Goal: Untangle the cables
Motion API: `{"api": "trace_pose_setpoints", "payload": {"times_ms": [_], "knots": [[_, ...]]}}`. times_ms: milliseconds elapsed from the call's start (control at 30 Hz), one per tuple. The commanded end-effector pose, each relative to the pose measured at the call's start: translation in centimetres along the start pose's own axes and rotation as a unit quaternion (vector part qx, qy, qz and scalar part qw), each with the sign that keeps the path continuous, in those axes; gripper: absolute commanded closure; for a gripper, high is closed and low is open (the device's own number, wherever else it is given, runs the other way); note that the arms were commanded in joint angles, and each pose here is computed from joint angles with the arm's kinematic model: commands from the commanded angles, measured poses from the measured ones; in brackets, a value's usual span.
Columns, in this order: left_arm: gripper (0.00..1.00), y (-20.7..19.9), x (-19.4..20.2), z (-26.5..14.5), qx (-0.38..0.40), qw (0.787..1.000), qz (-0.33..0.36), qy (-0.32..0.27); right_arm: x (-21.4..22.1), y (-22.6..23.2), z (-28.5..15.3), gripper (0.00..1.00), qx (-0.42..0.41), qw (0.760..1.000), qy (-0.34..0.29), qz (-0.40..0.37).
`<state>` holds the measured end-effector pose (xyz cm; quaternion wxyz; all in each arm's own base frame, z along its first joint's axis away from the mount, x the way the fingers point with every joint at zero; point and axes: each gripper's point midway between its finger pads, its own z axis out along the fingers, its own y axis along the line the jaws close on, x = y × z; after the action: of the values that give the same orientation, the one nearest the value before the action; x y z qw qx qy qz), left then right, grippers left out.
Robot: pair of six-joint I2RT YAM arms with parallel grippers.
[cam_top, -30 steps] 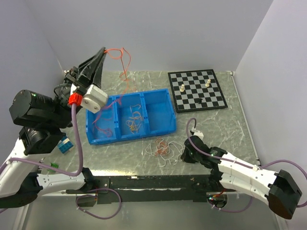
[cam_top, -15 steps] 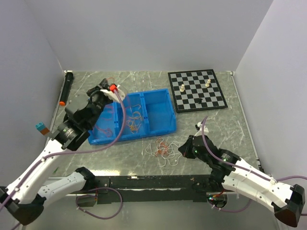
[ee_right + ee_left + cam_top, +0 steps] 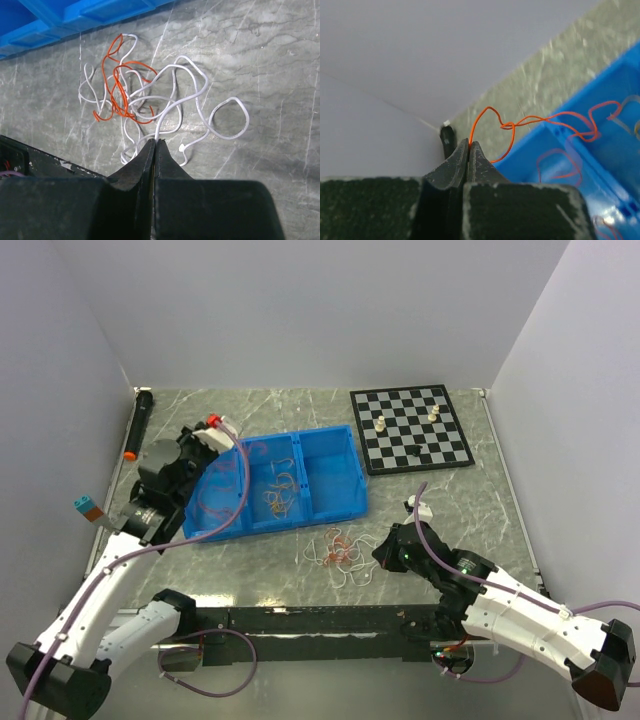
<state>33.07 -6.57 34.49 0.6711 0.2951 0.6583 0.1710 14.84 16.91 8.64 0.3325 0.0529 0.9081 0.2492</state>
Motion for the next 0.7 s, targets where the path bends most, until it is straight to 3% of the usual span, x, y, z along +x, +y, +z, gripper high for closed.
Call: {"api": "trace_pose_setpoints", "payload": {"times_ms": [0, 167, 467, 667], "knots": [[0.99, -1.2, 3.7, -0.1, 0.0, 1.0, -0.004, 0.029, -1.0, 1.1, -0.5, 1.0, -0.017, 1.0, -0.014, -0.002], [0.99, -0.7, 5.7, -0.1, -0.02, 0.999, -0.02, 0.042, -0.8, 0.8, -0.5, 1.0, -0.013, 1.0, -0.013, -0.001], [0.99, 5.7, -2.2, -0.2, -0.096, 0.987, -0.108, -0.064, -0.5, 1.0, -0.2, 1.0, -0.016, 1.0, -0.007, 0.002], [0.99, 4.5, -1.2, -0.7, -0.08, 0.988, -0.117, -0.058, -0.3, 0.9, -0.2, 1.0, -0.016, 1.0, -0.006, 0.003]]}}
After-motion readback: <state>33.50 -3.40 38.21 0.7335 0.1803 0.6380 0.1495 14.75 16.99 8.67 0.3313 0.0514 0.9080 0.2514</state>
